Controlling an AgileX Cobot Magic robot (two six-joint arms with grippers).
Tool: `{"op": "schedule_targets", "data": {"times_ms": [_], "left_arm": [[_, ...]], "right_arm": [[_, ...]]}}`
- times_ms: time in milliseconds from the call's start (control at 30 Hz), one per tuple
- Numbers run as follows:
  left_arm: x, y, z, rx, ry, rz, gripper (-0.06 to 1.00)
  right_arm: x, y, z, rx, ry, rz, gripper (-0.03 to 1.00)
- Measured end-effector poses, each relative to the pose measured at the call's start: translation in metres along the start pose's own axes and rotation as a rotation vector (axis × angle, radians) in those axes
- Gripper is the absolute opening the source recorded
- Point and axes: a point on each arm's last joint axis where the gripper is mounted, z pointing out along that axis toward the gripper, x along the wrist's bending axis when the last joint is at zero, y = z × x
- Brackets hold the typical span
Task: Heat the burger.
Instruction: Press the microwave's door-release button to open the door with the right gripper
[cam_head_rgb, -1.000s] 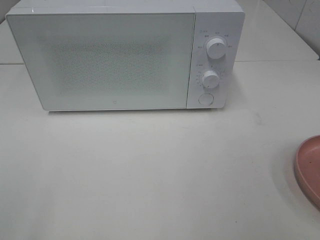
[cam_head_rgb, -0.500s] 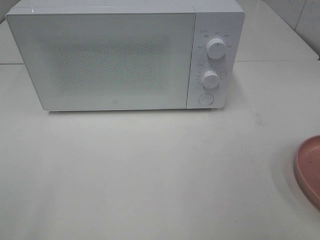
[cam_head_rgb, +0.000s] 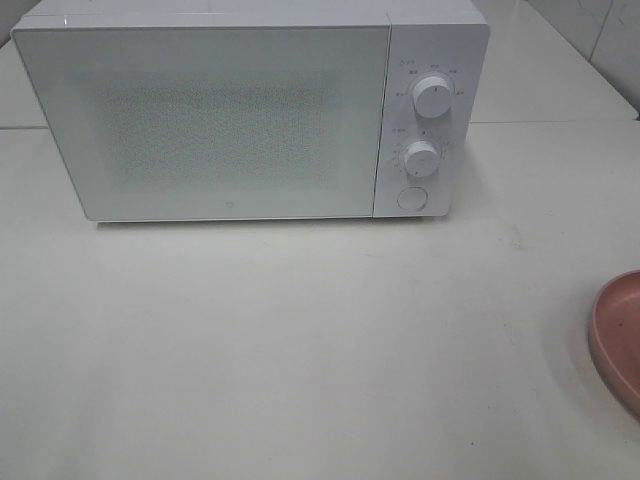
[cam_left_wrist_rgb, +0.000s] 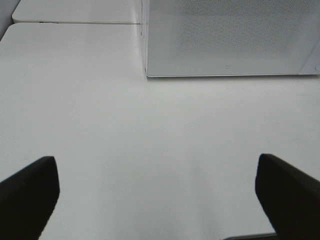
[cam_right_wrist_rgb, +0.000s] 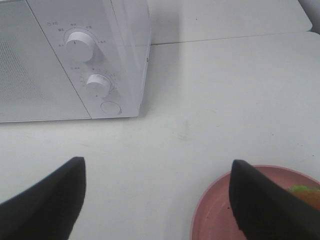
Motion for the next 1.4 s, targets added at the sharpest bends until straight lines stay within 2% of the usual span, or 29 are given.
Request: {"op": "schedule_targets", "data": {"times_ms": [233, 767, 1267, 1400], "left_arm": [[0.0, 0.0, 0.0, 0.0, 0.0, 0.0, 0.99], [0.0, 0.0, 0.0, 0.0, 0.0, 0.0, 0.99], [0.0, 0.0, 0.0, 0.0, 0.0, 0.0, 0.99], [0.0, 0.0, 0.0, 0.0, 0.0, 0.0, 0.99]], "right_arm": [[-0.002, 0.009, 0.02, -0.03, -0.012, 0.005, 0.76], [-0.015, -0.002, 0.079, -0.323, -0.055, -0.061, 0.76], [-0.022, -0.023, 0.134, -0.319, -0.07, -0.148, 0.76], [-0.011, -0.031, 0.146, -0.329, -0.066, -0.207, 0.76]]}}
